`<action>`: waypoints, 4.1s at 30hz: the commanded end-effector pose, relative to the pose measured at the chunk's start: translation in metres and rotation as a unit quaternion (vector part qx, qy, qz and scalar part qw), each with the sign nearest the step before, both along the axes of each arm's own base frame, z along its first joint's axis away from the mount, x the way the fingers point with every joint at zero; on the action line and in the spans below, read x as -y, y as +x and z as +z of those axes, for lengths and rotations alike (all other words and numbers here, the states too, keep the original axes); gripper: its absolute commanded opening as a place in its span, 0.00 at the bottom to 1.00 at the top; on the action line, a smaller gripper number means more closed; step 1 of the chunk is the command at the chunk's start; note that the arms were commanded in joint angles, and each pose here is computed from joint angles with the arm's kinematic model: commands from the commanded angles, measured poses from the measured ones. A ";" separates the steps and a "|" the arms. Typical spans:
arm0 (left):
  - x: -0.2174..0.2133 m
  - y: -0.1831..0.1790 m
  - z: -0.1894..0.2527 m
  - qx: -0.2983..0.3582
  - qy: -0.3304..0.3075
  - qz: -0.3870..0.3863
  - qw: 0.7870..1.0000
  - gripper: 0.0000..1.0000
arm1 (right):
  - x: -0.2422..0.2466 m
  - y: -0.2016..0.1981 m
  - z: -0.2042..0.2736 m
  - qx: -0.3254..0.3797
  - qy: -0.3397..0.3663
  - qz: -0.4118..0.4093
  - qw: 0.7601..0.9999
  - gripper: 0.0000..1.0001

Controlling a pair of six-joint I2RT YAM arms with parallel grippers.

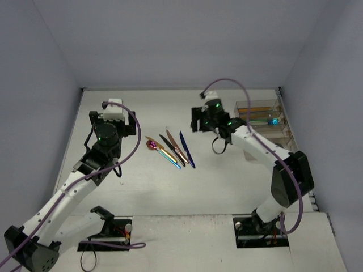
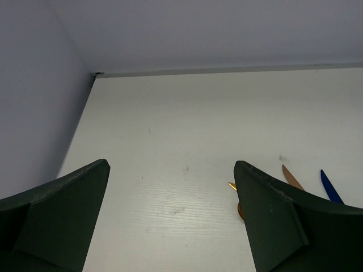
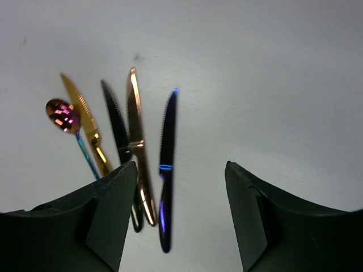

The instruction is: Sort the eating utensils into containers

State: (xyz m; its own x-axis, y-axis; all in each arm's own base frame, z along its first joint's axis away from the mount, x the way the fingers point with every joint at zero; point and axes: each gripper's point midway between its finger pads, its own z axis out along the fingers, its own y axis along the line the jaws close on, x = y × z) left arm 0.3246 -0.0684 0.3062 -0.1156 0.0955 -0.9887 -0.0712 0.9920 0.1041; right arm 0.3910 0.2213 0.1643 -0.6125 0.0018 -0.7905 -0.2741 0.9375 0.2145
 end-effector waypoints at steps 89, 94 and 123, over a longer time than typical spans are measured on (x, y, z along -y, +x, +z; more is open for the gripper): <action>-0.019 -0.011 0.050 0.079 -0.040 0.033 0.996 0.90 | 0.147 -0.005 0.026 -0.001 0.008 -0.325 0.946 0.00; -0.019 -0.011 0.051 0.080 -0.042 0.033 0.995 0.90 | 0.241 -0.025 0.015 0.000 0.061 -0.485 0.872 0.00; -0.017 -0.011 0.049 0.078 -0.043 0.028 0.996 0.90 | 0.357 -0.033 -0.070 -0.057 0.142 -0.707 0.691 0.00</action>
State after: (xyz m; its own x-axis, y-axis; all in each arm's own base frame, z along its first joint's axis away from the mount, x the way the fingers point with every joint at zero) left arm 0.3131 -0.0511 0.3326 -0.0330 0.0510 -0.9982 -0.1350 0.9893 0.0550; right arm 0.3353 -0.1294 0.0747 0.0236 0.8249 -0.5647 0.9305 0.1884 0.3141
